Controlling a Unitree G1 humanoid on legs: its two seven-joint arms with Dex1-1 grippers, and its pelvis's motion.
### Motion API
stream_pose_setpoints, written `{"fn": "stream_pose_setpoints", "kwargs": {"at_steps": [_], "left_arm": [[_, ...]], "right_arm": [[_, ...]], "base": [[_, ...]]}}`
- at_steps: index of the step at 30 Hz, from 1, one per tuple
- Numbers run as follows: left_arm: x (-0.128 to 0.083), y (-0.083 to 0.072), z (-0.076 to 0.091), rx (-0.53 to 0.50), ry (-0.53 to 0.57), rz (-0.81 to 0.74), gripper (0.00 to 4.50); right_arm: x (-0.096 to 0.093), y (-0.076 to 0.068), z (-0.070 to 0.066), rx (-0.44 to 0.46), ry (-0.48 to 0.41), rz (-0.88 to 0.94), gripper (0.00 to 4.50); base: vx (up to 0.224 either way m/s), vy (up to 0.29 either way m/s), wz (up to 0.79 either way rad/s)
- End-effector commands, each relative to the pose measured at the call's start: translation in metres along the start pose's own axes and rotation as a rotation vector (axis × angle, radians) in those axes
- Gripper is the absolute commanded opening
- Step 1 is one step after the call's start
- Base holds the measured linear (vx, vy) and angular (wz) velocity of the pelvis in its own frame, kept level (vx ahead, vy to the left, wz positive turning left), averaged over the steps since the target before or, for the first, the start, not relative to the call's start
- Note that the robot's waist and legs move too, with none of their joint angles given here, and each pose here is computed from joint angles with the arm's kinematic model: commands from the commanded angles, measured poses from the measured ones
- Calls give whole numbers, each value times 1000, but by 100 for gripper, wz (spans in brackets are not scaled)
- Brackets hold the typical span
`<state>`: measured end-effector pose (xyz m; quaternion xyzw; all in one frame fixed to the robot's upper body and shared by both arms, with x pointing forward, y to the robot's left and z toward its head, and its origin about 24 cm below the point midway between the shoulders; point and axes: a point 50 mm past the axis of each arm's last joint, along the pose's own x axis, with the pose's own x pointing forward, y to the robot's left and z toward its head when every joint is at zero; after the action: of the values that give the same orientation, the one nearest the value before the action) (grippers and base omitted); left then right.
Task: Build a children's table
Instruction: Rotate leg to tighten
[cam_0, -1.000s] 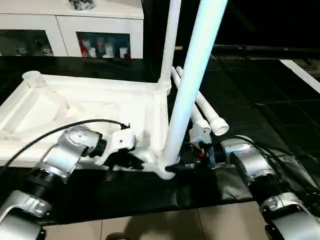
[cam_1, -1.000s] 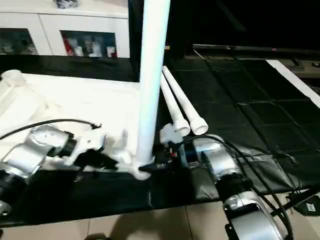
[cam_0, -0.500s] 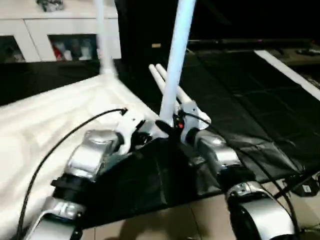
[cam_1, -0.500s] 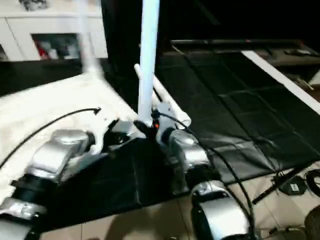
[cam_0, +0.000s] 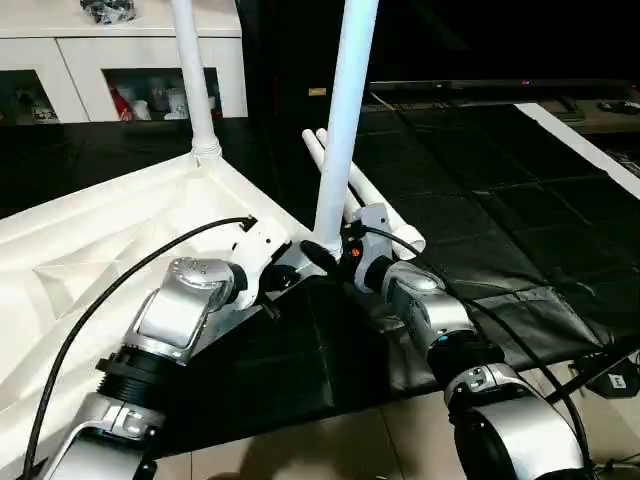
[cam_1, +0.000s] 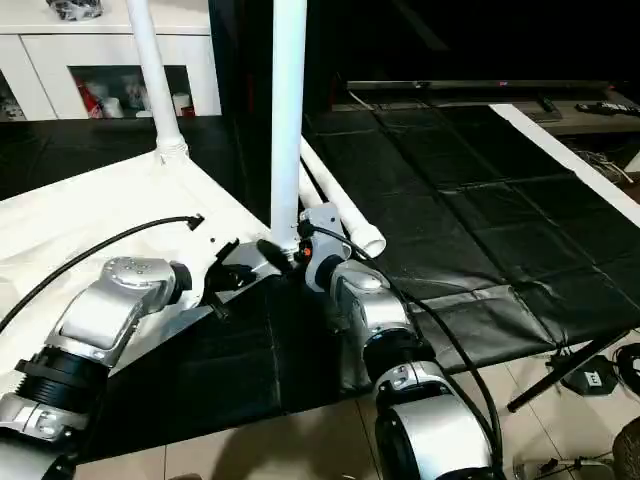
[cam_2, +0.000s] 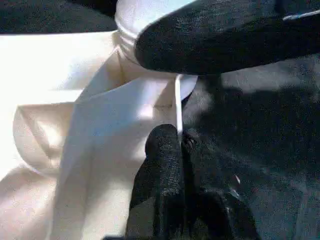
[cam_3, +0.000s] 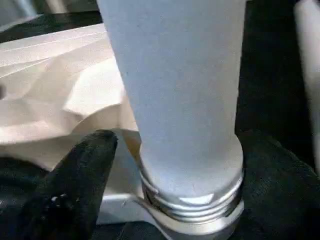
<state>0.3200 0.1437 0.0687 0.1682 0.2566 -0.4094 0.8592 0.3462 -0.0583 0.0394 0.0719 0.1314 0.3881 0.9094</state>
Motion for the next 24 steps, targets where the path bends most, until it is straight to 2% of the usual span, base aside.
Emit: {"fn": "stream_pose_setpoints", "kwargs": {"at_steps": [1, 3, 4, 5, 6, 8, 14, 18, 24], "left_arm": [[-6, 2, 13, 108, -46, -56, 0], [-9, 3, 13, 128, -45, -74, 0], [-16, 8, 8, 175, -15, -122, 0], [-16, 8, 8, 175, -15, -122, 0], [-20, 10, 3, 210, 15, -160, 0], [-21, 10, 2, 217, 24, -174, 0], [-27, 1, -5, 299, 34, -381, 0], [-29, -2, -6, 340, 44, -465, 0], [-29, -7, -4, 389, 54, -556, 0]], "right_arm": [[-3, 3, 2, -66, 14, 84, 447], [-7, 1, 3, -82, 12, 114, 447], [-20, -5, 7, -132, 11, 209, 447], [-20, -5, 7, -132, 11, 209, 447], [-30, -11, 9, -178, 28, 269, 447], [-33, -13, 10, -194, 38, 283, 447], [-52, -24, 21, -273, 50, 384, 447], [-63, -21, 17, -316, 107, 520, 447], [-69, -12, 11, -333, 167, 668, 447]], "base": [[0, 0, 0], [0, 0, 0], [0, 0, 0], [0, 0, 0], [0, 0, 0], [0, 0, 0], [0, 0, 0], [0, 0, 0], [0, 0, 0]]}}
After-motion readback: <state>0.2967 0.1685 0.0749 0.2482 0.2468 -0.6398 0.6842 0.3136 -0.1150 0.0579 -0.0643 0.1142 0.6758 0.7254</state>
